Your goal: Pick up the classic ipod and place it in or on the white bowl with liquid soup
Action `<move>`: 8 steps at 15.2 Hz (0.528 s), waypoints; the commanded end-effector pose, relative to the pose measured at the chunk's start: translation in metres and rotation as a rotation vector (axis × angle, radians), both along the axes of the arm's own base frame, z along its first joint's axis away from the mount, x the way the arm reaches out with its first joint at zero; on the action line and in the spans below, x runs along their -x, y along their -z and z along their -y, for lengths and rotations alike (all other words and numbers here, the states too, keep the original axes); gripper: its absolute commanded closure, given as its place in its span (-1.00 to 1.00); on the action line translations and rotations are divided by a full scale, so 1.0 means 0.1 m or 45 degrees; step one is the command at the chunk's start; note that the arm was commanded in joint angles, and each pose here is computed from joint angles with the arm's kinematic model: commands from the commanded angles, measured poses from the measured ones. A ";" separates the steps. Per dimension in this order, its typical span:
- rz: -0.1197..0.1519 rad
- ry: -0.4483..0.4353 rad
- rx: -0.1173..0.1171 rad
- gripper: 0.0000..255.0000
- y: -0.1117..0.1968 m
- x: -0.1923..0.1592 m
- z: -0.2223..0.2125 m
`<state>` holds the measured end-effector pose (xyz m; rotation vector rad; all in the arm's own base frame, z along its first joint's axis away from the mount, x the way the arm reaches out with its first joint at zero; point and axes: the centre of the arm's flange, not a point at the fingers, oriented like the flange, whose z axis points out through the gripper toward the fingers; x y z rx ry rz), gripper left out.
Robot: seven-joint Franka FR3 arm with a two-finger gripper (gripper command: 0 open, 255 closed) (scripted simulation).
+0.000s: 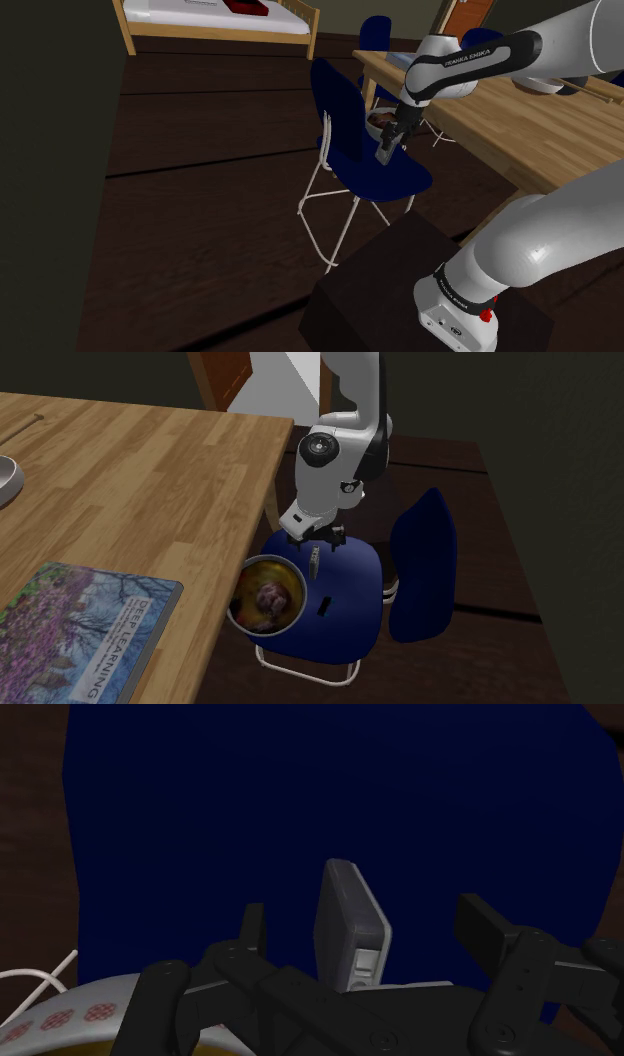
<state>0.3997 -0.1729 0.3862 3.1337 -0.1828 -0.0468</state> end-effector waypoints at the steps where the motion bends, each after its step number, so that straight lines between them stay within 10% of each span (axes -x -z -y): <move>1: 0.000 0.000 0.000 -1.00 0.00 0.00 0.00; 5: 0.000 0.000 0.000 -1.00 0.00 0.00 0.00; 6: 0.000 0.000 0.000 1.00 0.00 0.00 0.00; 8: 0.000 0.000 0.000 1.00 0.00 0.00 0.00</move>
